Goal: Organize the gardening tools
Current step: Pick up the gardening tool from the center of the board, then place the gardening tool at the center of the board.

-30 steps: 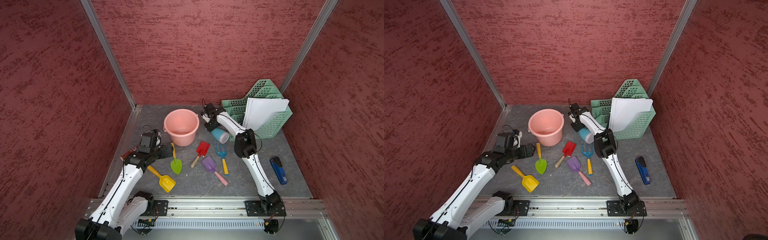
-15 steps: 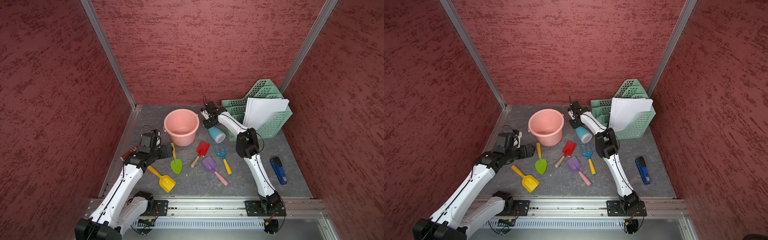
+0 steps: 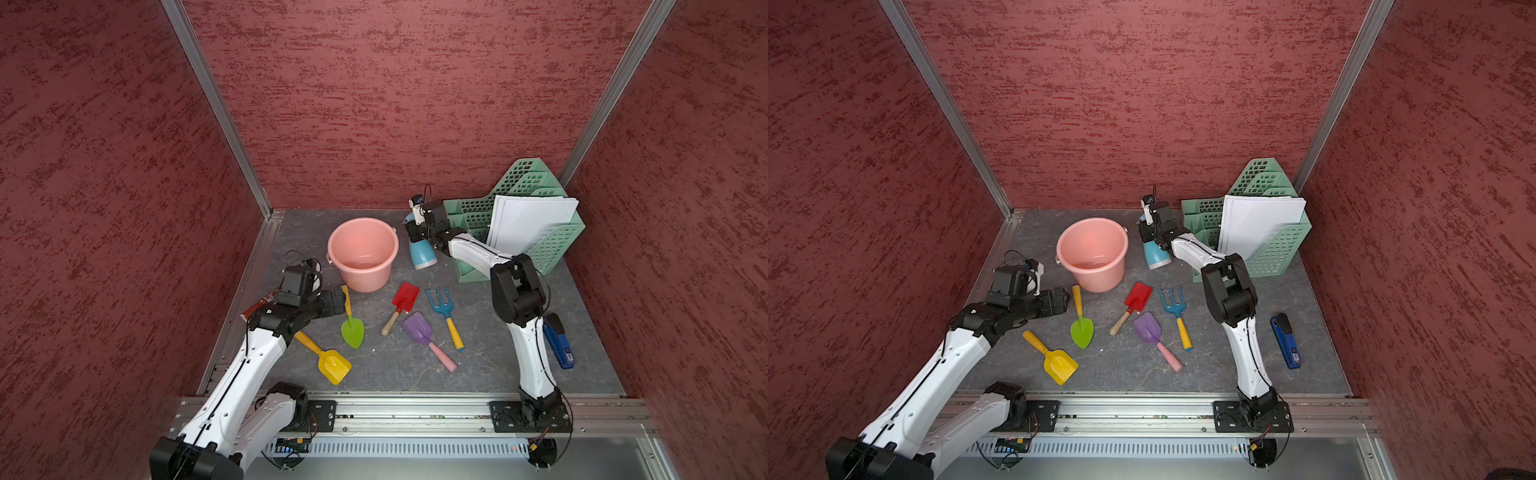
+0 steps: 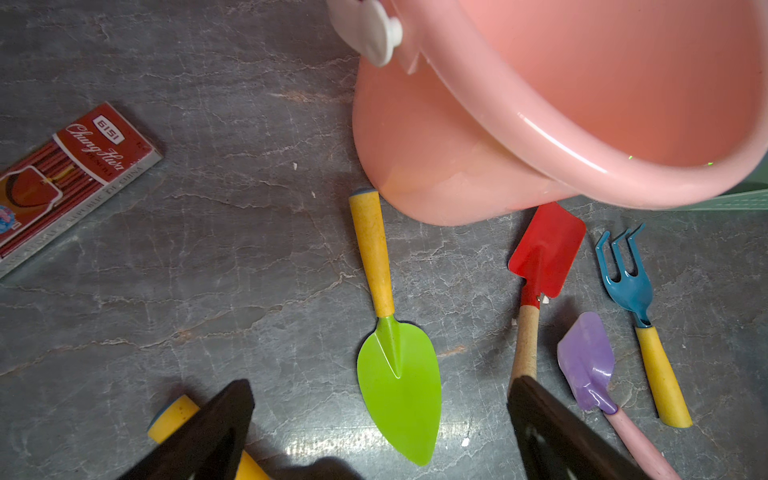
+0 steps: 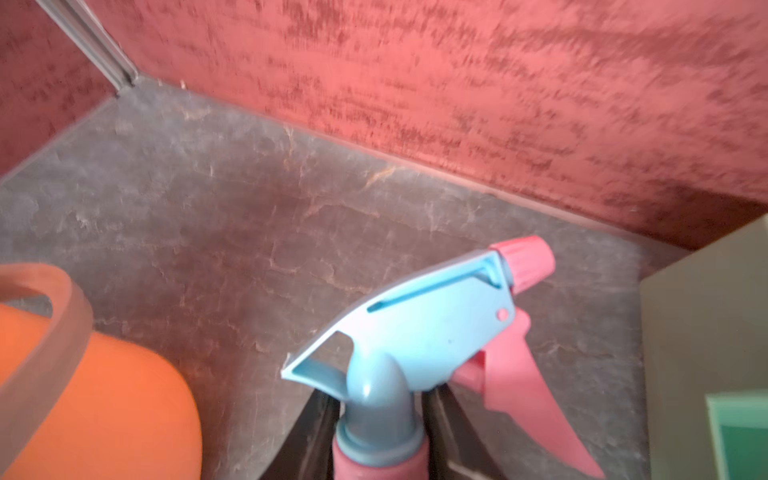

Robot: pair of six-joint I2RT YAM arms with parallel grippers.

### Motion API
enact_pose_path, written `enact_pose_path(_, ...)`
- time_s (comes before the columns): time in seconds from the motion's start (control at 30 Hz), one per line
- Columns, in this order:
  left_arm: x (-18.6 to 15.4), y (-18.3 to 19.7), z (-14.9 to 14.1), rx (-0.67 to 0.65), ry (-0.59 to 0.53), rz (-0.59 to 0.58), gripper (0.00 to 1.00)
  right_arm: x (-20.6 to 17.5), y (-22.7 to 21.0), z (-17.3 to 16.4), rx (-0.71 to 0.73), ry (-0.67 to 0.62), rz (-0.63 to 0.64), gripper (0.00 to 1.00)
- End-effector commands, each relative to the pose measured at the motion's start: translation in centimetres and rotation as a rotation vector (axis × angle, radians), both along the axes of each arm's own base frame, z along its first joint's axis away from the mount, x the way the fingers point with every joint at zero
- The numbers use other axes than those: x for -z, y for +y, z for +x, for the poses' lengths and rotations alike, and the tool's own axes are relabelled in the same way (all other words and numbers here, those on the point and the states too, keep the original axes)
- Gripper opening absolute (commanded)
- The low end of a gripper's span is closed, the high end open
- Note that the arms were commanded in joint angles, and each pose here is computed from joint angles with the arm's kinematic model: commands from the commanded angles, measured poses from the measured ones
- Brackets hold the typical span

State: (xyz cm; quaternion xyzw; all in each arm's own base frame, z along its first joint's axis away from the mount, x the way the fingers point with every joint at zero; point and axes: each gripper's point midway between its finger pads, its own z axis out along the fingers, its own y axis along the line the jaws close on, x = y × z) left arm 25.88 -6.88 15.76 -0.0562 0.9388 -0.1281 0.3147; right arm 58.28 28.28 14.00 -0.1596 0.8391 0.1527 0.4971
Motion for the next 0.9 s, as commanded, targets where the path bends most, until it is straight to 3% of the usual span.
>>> enact_pose_path(0.0, -0.2, -0.1, 0.1, 0.004, -0.013, 0.002, 1.00, -8.1, -0.7, 2.0, 0.084, -0.348, 0.180, 0.00)
enact_pose_path(0.33, -0.1, -0.1, 0.1, 0.003, -0.011, 0.003, 1.00, -9.2, -2.3, 3.3, 0.196, -0.602, 0.294, 0.00)
enact_pose_path(0.63, -0.2, 0.0, 0.0, 0.003, -0.015, 0.012, 1.00, -5.5, -1.6, 3.6, 0.174, -0.629, 0.279, 0.00)
enact_pose_path(0.87, -0.4, 0.0, -0.1, 0.001, -0.022, 0.015, 1.00, -3.9, -0.7, 1.6, 0.131, -0.638, 0.245, 0.00)
